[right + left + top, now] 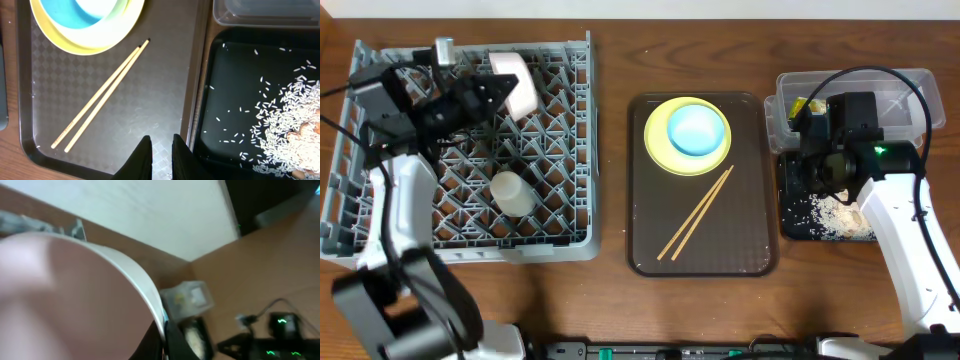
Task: Sort waste into correct bins and load items into the dishwasher rack
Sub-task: 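Carry the pink bowl with the left gripper into the rack and release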
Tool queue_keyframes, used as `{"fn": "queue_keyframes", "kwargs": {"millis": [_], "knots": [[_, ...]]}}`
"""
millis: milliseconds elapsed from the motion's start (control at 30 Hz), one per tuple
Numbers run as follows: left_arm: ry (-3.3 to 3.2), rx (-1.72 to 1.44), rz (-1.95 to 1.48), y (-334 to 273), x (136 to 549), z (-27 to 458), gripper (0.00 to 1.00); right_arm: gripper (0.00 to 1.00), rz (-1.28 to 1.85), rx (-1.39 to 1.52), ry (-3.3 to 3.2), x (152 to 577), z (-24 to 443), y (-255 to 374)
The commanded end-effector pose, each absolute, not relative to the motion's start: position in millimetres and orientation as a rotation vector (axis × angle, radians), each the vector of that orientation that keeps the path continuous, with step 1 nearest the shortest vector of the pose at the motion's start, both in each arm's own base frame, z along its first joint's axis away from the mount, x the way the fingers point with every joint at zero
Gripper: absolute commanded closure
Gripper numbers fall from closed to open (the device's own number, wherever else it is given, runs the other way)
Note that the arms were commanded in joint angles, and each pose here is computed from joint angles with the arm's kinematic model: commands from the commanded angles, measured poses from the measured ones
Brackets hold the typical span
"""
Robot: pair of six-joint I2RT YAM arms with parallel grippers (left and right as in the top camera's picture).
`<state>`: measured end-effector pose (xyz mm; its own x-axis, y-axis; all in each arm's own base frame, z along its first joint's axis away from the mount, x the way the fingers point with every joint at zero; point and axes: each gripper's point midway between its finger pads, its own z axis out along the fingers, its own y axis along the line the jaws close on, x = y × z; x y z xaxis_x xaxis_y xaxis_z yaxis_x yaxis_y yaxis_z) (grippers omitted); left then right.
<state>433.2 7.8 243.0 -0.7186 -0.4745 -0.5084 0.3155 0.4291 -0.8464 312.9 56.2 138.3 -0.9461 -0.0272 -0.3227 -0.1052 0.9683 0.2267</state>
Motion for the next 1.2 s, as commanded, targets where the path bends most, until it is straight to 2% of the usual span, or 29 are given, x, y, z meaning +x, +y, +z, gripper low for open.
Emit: {"fn": "queue_keyframes", "kwargs": {"millis": [0, 133, 433, 833, 900, 933, 1033, 1067, 1167], "knots": [[1.932, -0.184, -1.641, 10.0, 425.6, 236.2, 0.94, 0.87, 0.341, -0.125, 2.778, 313.4, 143.3, 58.0], [1.937, -0.213, -1.671, 16.3, 433.6, 213.7, 0.94, 0.87, 0.341, -0.125, 2.778, 313.4, 143.3, 58.0], [1.941, -0.278, -1.566, 34.6, 446.1, 196.6, 0.94, 0.88, 0.342, -0.123, 2.794, 309.6, 141.9, 57.8], [2.009, -0.483, -1.419, 69.6, 440.5, 162.8, 0.94, 0.89, 0.343, -0.123, 2.798, 308.9, 141.7, 57.8], [2.012, -0.514, -1.414, 74.7, 438.5, 160.2, 0.84, 0.88, 0.343, -0.123, 2.797, 309.0, 141.7, 57.8], [2.011, -0.524, -1.414, 76.9, 437.6, 159.7, 0.83, 0.88, 0.343, -0.122, 2.797, 309.0, 141.7, 57.8], [2.005, -0.559, -1.411, 85.2, 434.4, 158.5, 0.56, 0.88, 0.342, -0.121, 2.796, 309.2, 141.8, 57.4], [2.004, -0.572, -1.412, 87.3, 433.1, 158.1, 0.56, 0.88, 0.342, -0.121, 2.797, 309.1, 141.7, 57.4], [1.998, -0.603, -1.397, 95.5, 430.1, 159.3, 0.41, 0.87, 0.342, -0.121, 2.796, 309.3, 141.8, 57.4]]}}
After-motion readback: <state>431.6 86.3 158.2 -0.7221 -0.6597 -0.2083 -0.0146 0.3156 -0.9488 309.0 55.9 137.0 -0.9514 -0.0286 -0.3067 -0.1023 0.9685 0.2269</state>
